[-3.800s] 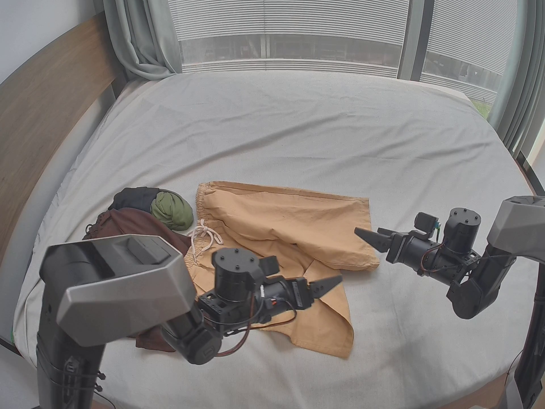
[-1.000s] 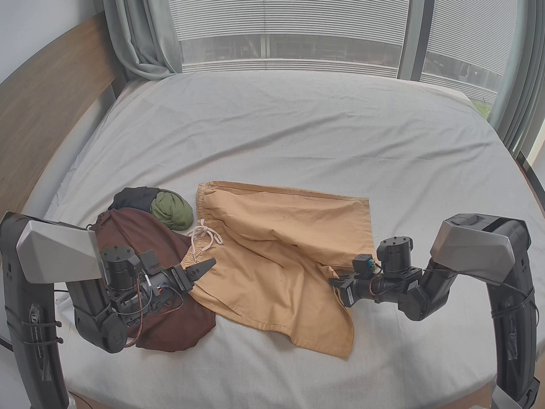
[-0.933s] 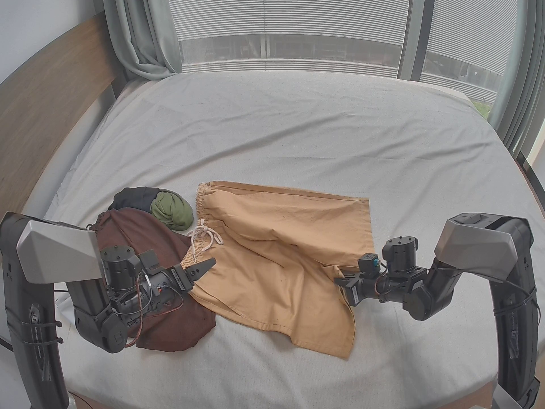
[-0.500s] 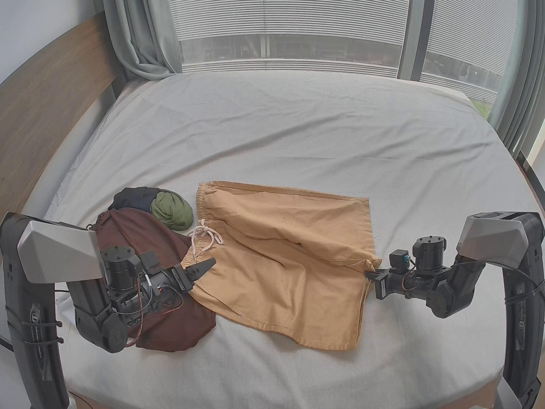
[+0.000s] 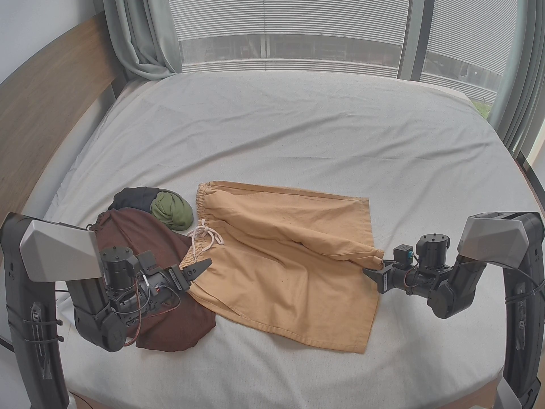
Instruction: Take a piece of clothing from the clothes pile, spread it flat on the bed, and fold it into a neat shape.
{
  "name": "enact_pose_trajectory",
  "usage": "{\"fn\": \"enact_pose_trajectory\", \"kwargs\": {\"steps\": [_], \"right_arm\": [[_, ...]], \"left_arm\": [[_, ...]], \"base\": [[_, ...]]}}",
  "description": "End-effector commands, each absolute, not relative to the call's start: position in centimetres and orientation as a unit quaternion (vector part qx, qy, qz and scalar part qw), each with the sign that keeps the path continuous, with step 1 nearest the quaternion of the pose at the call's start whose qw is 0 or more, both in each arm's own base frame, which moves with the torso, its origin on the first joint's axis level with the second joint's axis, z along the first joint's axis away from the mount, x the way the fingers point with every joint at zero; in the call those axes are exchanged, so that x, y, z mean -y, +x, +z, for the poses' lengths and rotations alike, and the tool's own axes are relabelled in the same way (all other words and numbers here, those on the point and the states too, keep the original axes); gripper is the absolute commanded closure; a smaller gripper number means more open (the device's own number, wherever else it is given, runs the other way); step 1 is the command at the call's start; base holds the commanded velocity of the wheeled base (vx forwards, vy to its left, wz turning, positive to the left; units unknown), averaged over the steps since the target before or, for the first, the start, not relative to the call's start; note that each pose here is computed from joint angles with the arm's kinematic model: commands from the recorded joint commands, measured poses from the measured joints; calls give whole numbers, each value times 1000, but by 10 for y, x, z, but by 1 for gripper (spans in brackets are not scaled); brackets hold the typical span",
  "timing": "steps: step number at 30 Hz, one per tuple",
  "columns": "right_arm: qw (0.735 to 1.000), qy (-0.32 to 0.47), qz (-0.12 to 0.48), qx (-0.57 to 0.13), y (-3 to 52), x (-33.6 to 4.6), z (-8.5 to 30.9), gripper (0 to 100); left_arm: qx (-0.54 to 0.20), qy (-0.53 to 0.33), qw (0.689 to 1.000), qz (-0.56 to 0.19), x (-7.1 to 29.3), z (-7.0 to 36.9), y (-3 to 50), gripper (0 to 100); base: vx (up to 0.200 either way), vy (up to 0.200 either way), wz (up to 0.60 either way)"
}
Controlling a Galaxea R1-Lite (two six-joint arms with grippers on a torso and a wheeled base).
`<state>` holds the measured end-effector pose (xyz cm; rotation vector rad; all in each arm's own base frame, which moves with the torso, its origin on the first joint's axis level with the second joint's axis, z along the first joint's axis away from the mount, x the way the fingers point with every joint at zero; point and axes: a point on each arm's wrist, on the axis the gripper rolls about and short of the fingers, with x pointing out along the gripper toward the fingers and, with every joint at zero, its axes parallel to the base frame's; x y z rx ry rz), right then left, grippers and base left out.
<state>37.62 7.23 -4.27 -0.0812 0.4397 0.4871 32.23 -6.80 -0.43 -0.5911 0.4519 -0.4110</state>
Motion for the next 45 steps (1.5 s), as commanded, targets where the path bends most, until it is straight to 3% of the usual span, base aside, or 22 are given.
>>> {"fn": "enact_pose_trajectory", "kwargs": {"steps": [1,9,16,21,45], "right_arm": [[953,-38,231,-193,376,-71,-28,0],[960,-1,230,-156,358,-71,23,0],[951,58,275,-130,334,-105,45,0],[942,90,300,-119,325,-118,45,0],[943,92,302,-106,329,-116,40,0]], "left_arm": [[-217,-290,913,-185,58,-6,324,0],[-212,-293,916,-173,49,-8,329,0],[-215,-297,915,-171,48,-11,331,0],[-221,-298,914,-165,45,-16,332,0],[-253,-301,910,-130,34,-45,335,0]], "base": [[0,0,0],[0,0,0],[0,0,0],[0,0,0],[0,0,0]]}}
